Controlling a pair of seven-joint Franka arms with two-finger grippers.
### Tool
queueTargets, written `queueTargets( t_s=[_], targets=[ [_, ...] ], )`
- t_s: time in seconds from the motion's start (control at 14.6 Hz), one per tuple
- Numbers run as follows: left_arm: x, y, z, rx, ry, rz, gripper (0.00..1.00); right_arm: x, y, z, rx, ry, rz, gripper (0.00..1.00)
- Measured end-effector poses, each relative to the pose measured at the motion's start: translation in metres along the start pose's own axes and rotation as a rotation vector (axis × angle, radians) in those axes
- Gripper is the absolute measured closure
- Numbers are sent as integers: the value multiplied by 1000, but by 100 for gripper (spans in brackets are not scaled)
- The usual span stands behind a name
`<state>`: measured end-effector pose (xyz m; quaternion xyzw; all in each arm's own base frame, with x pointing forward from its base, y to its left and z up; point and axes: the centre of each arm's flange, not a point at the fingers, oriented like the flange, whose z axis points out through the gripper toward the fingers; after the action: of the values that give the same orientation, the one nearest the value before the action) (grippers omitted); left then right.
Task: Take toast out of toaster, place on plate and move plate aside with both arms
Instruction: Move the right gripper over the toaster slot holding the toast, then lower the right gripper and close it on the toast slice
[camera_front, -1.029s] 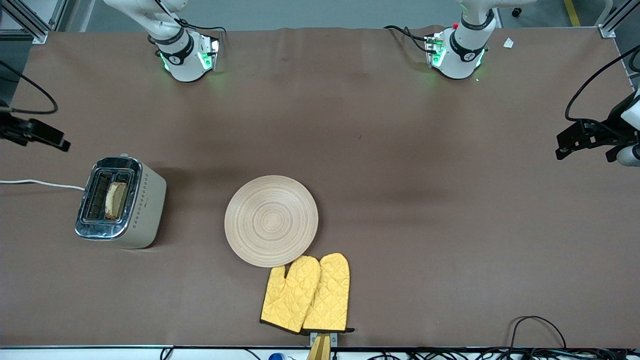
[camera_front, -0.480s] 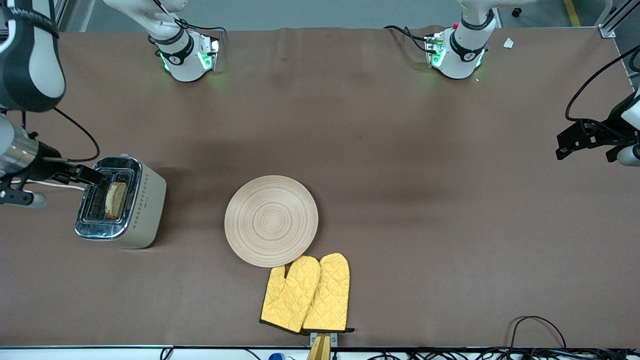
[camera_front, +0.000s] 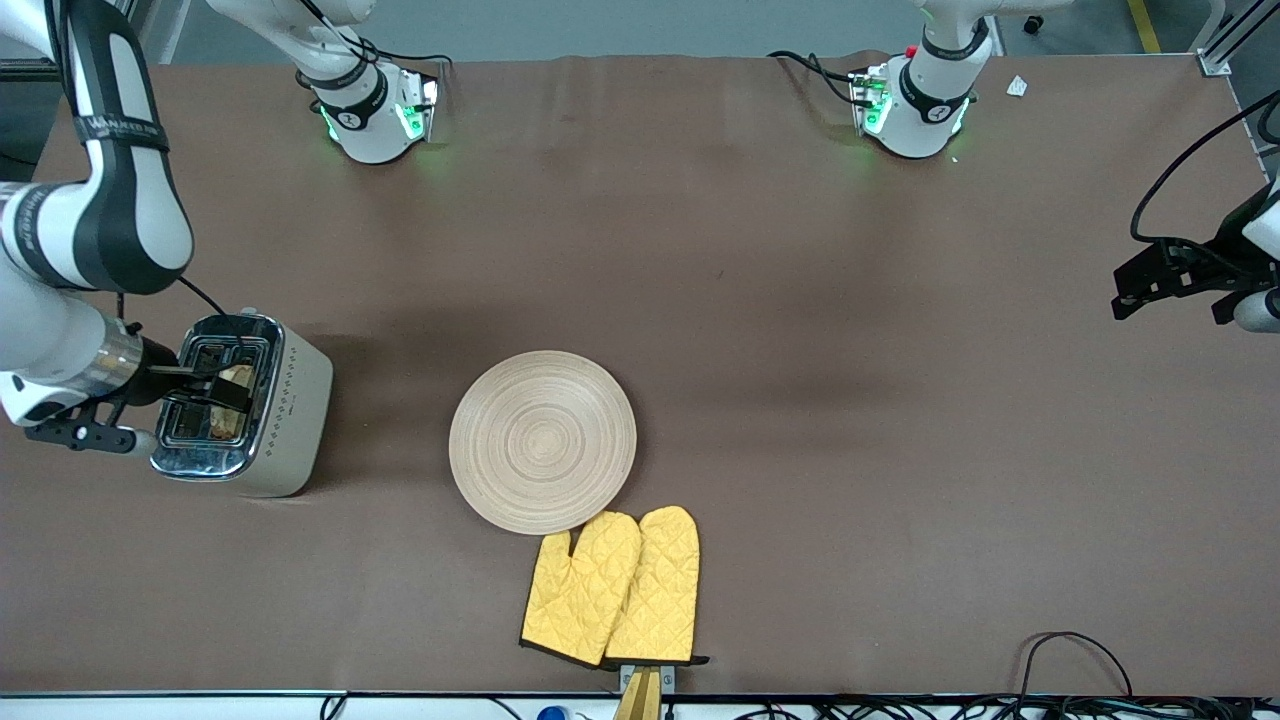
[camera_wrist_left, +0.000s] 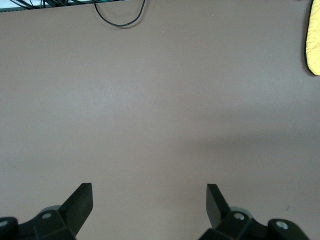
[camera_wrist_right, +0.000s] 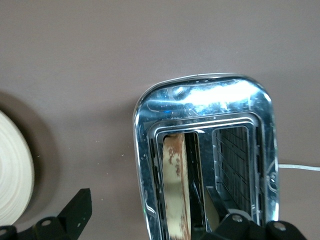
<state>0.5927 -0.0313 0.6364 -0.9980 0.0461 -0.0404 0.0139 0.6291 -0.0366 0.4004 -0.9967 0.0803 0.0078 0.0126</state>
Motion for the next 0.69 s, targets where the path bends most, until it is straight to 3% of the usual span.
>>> queueTargets(
  t_s=[0.27, 0.41, 0.48, 0.69],
  targets=[
    [0, 0, 0, 0, 0, 0, 0, 0, 3, 10, -1, -8, -6, 4],
    [0, 0, 0, 0, 0, 0, 0, -2, 7, 14, -3, -16, -13, 17],
    [0, 0, 0, 0, 0, 0, 0, -2, 9, 16, -6, -21, -15, 17],
    [0, 0, 0, 0, 0, 0, 0, -3, 12, 18, -9, -26, -19, 43]
  ],
)
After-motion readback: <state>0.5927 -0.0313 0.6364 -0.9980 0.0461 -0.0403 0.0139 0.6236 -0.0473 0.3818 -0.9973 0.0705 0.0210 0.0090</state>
